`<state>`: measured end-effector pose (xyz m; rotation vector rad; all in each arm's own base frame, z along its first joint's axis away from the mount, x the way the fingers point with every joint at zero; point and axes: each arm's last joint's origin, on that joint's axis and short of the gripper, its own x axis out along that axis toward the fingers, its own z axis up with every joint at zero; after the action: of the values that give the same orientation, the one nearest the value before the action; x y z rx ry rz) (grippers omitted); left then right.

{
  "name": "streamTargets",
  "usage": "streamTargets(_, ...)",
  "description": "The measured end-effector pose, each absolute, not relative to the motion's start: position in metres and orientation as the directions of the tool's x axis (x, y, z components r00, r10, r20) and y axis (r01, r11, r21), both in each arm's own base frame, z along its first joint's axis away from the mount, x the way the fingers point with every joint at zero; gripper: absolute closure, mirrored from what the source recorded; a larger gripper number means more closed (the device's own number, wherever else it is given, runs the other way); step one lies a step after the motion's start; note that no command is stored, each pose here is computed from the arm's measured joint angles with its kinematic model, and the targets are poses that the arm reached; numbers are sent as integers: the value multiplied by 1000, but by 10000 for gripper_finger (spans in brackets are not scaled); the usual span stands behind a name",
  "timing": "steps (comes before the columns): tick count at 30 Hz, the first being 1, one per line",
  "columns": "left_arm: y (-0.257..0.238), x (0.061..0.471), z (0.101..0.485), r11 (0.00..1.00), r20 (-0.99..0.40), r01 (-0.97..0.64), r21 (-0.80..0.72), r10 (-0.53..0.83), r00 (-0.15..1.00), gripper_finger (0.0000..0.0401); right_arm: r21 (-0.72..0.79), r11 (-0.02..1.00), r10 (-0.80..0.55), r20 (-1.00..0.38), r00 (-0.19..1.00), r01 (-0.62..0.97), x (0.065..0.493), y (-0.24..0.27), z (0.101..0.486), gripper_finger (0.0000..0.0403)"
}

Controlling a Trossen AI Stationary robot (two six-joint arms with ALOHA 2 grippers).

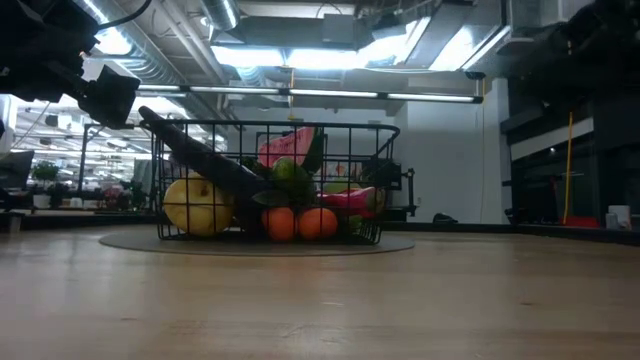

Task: Build produce basket
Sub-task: Return to Home Position

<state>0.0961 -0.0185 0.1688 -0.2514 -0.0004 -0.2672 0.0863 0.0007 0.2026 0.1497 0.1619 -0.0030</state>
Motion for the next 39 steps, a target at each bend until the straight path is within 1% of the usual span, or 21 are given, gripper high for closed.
streamTargets(4, -19, 96, 169, 933, 34, 262, -246, -262, 965, 131, 148, 989, 10, -151, 988, 13, 83, 1, 189, 269)
streamTargets(21, -18, 96, 169, 937, 36, 247, -246, -245, 969, 131, 149, 989, 10, -180, 984, 17, 86, 1, 179, 269)
streamTargets(28, -18, 96, 169, 937, 37, 247, -246, -245, 969, 131, 150, 989, 10, -59, 998, -1, 94, 1, 171, 269)
streamTargets(39, -18, 96, 169, 937, 37, 247, -246, -245, 969, 131, 150, 989, 6, -52, 999, 1, 94, 1, 171, 269)
